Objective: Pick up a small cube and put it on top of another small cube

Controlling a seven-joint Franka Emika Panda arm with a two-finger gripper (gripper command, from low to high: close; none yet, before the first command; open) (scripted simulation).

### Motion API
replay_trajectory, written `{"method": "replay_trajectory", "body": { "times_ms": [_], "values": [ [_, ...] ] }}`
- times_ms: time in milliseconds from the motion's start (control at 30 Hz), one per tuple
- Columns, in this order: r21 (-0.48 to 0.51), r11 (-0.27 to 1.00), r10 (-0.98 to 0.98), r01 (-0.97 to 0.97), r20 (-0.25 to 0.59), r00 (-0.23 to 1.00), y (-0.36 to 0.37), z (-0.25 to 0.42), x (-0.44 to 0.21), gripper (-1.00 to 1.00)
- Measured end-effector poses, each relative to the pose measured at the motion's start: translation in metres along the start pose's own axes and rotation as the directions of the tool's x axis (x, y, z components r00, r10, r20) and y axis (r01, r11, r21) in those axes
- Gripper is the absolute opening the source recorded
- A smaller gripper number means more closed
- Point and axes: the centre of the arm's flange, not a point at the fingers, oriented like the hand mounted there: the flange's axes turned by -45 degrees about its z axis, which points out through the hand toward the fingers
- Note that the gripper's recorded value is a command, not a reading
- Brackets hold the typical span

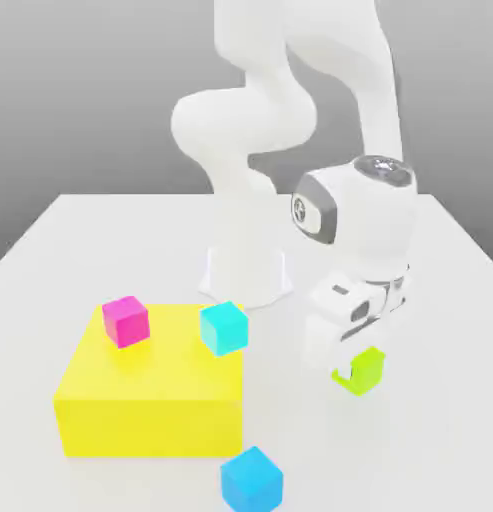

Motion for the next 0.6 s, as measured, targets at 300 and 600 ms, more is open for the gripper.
{"method": "replay_trajectory", "body": {
  "times_ms": [300,600],
  "values": [
    [-0.035,0.995,-0.097,0.098,0.007,0.995,0.131,-0.083,-0.05,-1.0],
    [-0.018,0.997,-0.073,0.074,0.019,0.997,0.229,-0.156,-0.211,-1.0]
  ]
}}
